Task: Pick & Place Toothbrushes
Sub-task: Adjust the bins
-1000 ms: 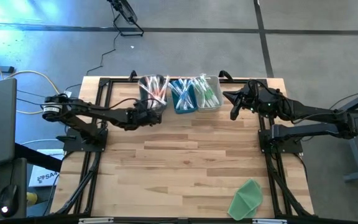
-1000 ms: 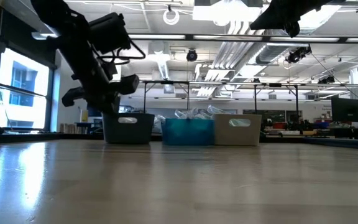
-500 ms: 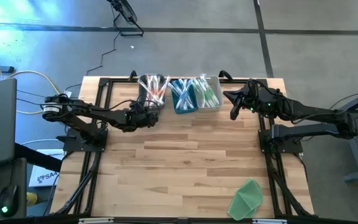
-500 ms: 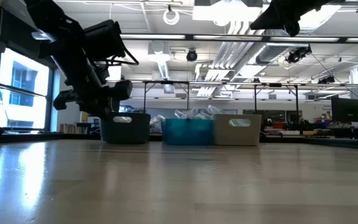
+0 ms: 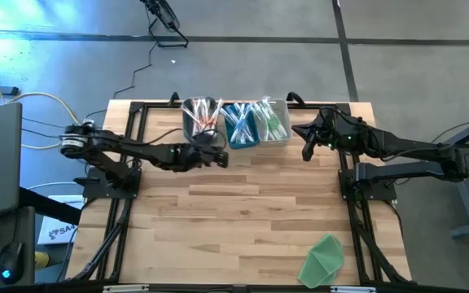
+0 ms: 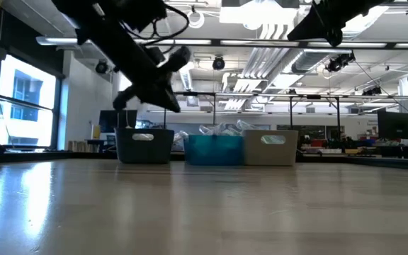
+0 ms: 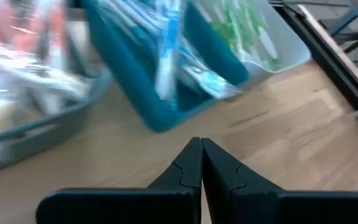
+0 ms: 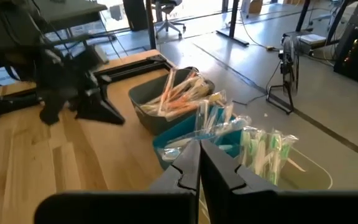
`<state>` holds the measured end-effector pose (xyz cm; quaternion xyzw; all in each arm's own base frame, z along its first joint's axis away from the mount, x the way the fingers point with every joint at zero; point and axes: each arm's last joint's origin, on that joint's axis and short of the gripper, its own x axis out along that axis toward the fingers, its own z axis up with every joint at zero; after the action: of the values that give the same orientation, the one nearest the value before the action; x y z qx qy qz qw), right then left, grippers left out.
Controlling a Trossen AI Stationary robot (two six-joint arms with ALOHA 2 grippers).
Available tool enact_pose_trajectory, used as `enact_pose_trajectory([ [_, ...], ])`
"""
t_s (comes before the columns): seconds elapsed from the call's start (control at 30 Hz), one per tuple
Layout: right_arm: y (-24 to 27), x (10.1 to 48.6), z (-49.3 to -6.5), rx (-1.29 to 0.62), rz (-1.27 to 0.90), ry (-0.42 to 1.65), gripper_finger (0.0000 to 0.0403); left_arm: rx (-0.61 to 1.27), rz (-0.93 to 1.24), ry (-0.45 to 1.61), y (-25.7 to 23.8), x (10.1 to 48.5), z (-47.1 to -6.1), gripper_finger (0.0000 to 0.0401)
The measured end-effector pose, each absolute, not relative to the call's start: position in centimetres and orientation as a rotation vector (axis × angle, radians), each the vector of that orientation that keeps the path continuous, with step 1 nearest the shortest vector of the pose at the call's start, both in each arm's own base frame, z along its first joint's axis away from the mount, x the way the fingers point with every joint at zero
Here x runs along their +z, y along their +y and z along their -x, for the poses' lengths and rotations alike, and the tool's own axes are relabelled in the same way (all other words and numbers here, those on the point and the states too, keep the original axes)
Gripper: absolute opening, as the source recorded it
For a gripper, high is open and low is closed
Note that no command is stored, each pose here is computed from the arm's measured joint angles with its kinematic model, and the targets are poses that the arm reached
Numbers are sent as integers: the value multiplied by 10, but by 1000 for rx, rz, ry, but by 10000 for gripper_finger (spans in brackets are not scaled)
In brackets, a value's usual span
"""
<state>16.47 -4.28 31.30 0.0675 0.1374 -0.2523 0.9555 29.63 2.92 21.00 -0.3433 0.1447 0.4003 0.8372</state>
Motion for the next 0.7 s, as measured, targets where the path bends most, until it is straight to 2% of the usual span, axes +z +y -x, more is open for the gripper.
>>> enact_pose_trajectory([
  [0.2, -42, 314, -164, -510, -136, 272, 3, 760, 744, 219, 30, 185, -327, 0],
  [0.4, -42, 314, -162, -510, -136, 273, 3, 694, 767, 275, 29, 169, -354, 0],
  [0.53, -42, 314, -162, -510, -136, 277, 3, 705, 739, 307, 30, 160, -372, 0],
  [0.7, -42, 314, -161, -510, -135, 284, 3, 825, 689, 351, 43, 152, -385, 0],
])
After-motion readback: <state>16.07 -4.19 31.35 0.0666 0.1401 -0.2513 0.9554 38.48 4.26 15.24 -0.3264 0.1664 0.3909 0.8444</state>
